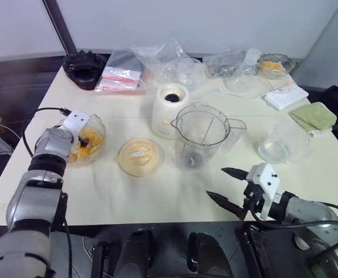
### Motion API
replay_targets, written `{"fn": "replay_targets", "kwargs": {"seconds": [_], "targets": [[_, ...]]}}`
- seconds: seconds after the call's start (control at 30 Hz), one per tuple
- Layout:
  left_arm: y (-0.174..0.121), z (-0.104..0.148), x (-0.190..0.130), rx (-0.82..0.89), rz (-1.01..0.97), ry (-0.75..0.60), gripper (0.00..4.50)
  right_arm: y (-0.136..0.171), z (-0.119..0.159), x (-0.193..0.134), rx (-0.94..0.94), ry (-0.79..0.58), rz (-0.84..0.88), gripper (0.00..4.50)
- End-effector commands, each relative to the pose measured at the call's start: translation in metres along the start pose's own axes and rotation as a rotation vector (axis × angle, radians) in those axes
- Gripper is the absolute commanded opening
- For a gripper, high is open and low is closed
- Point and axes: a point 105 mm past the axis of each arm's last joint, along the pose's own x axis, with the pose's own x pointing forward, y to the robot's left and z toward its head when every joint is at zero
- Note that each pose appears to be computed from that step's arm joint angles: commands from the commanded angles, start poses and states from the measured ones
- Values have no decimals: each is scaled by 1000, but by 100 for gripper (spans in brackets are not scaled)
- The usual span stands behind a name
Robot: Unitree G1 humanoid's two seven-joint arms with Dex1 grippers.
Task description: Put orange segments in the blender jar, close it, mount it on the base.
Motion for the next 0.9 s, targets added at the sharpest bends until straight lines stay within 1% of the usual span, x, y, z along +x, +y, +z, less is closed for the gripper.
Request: {"fn": "replay_targets", "kwargs": {"seconds": [0.03, 0.17, 0.23, 0.4, 0.53, 0.73, 0.87, 0.9], "targets": [[2, -18, -4, -78, -1, 88, 442, 4, 9, 0, -32, -34, 17, 447], [-4, -22, -10, -203, -29, 127, 442, 5, 7, 0, -32, -34, 18, 447], [-7, -27, -13, -294, -32, 159, 442, 6, 6, 1, -30, -36, 17, 447], [-11, -29, -20, -494, -7, 184, 442, 8, 6, 2, -26, -43, 17, 447], [-17, -31, -14, -566, 7, 186, 442, 8, 8, 3, -38, -44, 23, 447], [-18, -43, -2, -602, 20, 181, 442, 4, 13, -1, -67, -39, 17, 447], [-21, -44, 3, -622, 6, 178, 442, 4, 14, -2, -71, -40, 15, 447], [-23, -43, 4, -624, 0, 178, 420, 3, 14, -2, -72, -39, 11, 449]]}}
